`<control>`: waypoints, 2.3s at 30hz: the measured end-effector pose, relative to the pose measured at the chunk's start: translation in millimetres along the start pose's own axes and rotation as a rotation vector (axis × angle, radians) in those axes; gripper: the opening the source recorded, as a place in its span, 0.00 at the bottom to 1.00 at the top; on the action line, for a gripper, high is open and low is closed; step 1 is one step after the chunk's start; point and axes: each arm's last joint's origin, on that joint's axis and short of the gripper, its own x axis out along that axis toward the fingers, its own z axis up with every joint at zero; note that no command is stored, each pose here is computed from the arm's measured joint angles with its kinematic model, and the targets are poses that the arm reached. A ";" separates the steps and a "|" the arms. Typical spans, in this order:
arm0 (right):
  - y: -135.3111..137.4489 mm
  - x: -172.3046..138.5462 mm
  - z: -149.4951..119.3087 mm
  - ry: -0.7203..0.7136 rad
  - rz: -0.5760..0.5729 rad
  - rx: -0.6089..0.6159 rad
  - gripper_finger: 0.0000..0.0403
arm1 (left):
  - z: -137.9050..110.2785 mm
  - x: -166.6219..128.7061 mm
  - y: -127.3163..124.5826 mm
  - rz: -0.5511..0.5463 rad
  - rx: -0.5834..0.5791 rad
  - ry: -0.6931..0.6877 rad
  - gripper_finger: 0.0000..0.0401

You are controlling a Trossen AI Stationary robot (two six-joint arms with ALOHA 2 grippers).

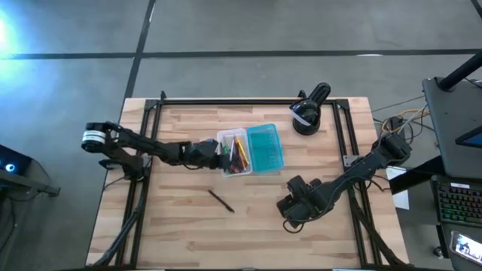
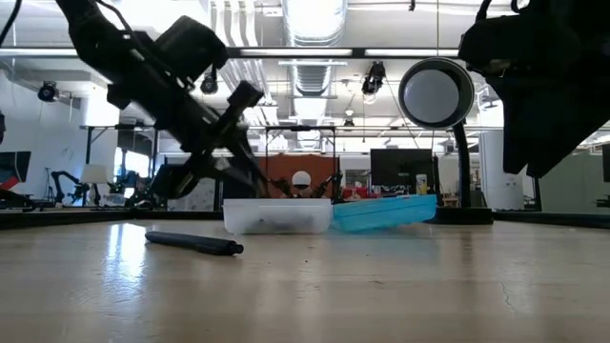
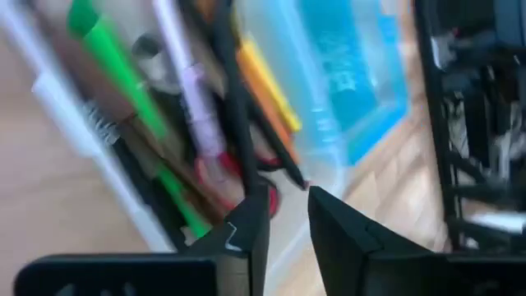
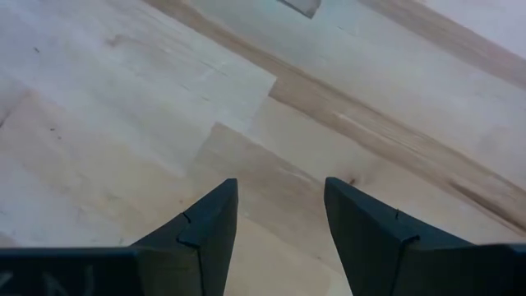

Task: Pick & place school supplies into a supply box
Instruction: Put the black pen into the blue supply box

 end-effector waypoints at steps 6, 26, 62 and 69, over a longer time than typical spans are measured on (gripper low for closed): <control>1.2 0.1 -0.3 0.005 0.011 -0.029 0.43 | -0.4 -6.1 -10.1 -0.005 0.331 0.155 0.20; 5.5 5.0 11.2 0.009 0.038 -0.096 0.43 | -83.8 -32.5 -3.0 -0.010 1.700 0.443 0.22; 4.0 11.4 18.7 0.035 0.030 -0.132 0.43 | -92.7 -6.1 14.7 0.091 1.256 0.626 0.03; 3.3 12.0 18.5 0.030 0.026 -0.137 0.43 | -78.8 -13.1 -4.9 0.009 0.834 0.469 0.02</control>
